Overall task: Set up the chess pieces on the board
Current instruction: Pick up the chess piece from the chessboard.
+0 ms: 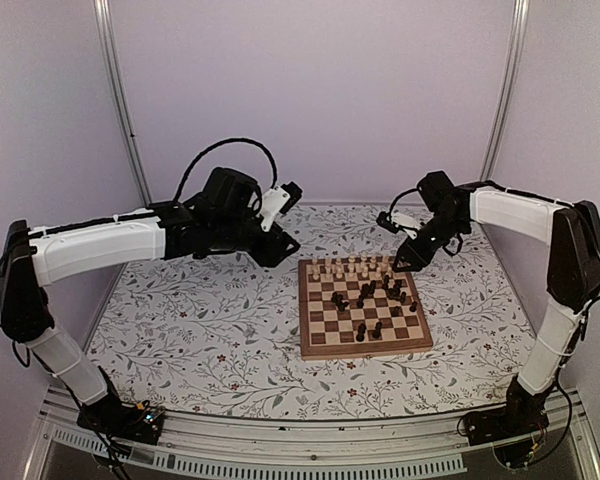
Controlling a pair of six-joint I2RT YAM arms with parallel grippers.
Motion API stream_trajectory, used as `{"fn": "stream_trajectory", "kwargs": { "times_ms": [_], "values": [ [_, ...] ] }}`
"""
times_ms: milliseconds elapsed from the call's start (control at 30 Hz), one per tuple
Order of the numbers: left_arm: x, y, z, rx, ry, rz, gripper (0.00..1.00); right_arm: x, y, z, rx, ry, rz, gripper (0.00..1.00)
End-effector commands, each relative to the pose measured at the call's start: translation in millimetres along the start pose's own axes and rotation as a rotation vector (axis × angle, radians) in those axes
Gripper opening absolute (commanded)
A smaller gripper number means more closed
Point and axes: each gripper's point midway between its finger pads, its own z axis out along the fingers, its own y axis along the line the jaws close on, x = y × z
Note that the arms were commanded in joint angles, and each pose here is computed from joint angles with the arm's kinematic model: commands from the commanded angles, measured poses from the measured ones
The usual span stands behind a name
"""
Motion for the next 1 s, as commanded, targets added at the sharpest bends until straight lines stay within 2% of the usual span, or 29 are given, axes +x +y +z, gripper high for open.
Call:
{"fn": "stream_trajectory", "kwargs": {
  "times_ms": [0, 600, 967],
  "values": [
    [-5, -9, 1, 0.023, 0.002, 0.023, 0.58, -7, -3, 10, -0.014, -0.017, 0.012, 0.45],
    [5, -17, 11, 0.049, 0.054, 0.040, 0.58, -8, 5, 43, -0.066, 0.037, -0.008, 0.38],
    [9, -22, 14, 0.058, 0.076, 0.058, 0.59, -6, 11, 54, -0.077, 0.073, -0.020, 0.24]
  ]
}}
